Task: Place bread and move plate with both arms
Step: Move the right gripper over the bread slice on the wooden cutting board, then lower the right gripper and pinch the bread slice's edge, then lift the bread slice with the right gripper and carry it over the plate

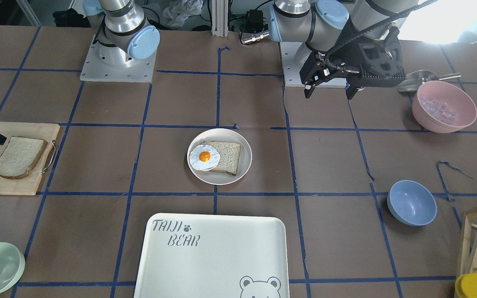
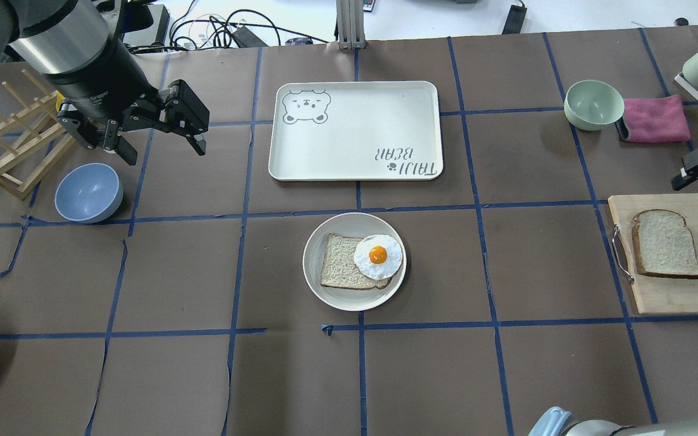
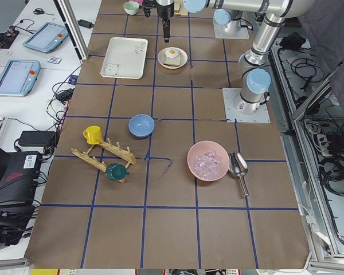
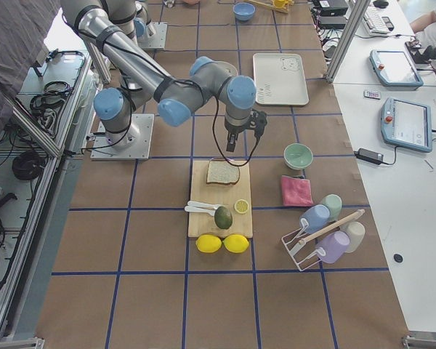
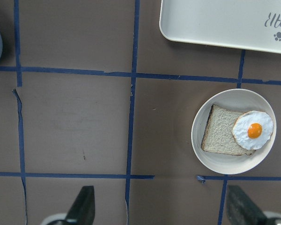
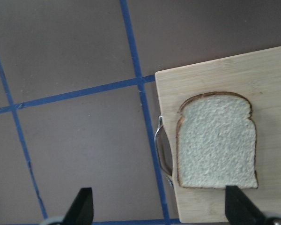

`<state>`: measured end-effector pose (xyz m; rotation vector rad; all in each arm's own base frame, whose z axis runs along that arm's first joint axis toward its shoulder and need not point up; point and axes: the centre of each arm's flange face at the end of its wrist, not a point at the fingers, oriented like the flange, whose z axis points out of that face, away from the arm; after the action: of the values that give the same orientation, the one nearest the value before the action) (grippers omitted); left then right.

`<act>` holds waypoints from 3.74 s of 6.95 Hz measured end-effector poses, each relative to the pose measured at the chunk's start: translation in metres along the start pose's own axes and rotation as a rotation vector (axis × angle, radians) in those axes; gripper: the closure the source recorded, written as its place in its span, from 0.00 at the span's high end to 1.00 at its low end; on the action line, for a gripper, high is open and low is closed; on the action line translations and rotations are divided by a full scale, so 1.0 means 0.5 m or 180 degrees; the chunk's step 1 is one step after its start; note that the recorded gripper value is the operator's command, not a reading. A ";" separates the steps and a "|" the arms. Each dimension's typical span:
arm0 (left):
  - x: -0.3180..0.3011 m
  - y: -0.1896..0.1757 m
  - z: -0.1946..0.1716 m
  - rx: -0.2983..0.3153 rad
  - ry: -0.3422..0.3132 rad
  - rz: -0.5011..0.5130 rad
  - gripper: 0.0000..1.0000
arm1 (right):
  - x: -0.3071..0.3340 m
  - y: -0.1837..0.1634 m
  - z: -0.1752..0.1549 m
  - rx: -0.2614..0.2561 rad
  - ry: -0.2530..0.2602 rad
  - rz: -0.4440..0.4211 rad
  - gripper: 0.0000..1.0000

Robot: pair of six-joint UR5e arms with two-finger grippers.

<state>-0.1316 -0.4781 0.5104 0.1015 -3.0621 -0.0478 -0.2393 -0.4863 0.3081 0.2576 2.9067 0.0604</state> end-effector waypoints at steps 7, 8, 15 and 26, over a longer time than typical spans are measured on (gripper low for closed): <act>0.000 -0.001 0.001 -0.0005 0.0000 0.0000 1.00 | 0.111 -0.032 0.199 -0.0260 0.0062 -0.0293 0.77; 0.000 -0.001 0.001 -0.0004 0.0000 0.0000 1.00 | 0.113 -0.030 0.212 -0.0286 0.0043 -0.0285 0.64; 0.000 -0.001 0.001 0.0000 0.0000 0.0000 1.00 | 0.114 -0.015 0.217 -0.0414 0.0139 -0.0281 0.00; 0.000 -0.001 0.000 0.0001 0.0000 0.0000 1.00 | -0.504 -0.031 0.008 -0.0477 0.0232 -0.0355 0.00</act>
<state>-0.1316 -0.4784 0.5102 0.1015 -3.0621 -0.0474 0.0009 -0.5464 0.3578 0.0687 2.9634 0.2734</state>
